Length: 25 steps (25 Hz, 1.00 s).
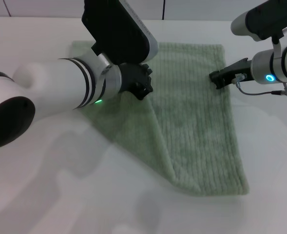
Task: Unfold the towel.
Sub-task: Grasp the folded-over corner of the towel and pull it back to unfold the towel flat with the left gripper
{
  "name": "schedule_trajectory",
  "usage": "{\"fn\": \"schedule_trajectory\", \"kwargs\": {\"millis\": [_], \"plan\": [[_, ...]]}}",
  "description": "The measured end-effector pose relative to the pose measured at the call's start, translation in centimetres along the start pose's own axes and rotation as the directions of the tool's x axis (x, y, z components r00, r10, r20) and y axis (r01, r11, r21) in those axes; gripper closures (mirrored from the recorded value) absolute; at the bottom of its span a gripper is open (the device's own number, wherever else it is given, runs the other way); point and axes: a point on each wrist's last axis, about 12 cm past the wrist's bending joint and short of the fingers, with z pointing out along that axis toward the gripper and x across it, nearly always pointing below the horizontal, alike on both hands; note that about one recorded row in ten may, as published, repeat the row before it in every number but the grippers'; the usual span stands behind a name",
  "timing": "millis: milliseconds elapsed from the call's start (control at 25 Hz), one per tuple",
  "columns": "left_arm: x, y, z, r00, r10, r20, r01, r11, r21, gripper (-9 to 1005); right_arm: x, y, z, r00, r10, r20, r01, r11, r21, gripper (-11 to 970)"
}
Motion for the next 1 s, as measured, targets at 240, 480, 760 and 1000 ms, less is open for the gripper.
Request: {"fn": "schedule_trajectory", "kwargs": {"millis": [240, 480, 760, 1000], "plan": [[0.1, 0.0, -0.3, 1.000, -0.008, 0.007, 0.008, 1.000, -0.005, 933, 0.0, 0.0, 0.0, 1.000, -0.001, -0.001, 0.001, 1.000, 0.000, 960], [0.3, 0.0, -0.6, 1.000, -0.020, 0.011, 0.020, 1.000, -0.009, 930, 0.1, 0.0, 0.0, 1.000, 0.000, -0.002, 0.000, 1.000, 0.000, 959], [0.5, 0.3, -1.0, 0.999, -0.038, 0.015, 0.039, 0.999, -0.021, 926, 0.2, -0.1, 0.0, 1.000, 0.005, -0.003, -0.005, 1.000, 0.002, 960], [1.1, 0.5, -1.3, 0.998, -0.061, 0.008, 0.062, 0.998, -0.033, 923, 0.2, -0.2, 0.0, 1.000, 0.006, -0.003, -0.006, 1.000, 0.003, 960]]}}
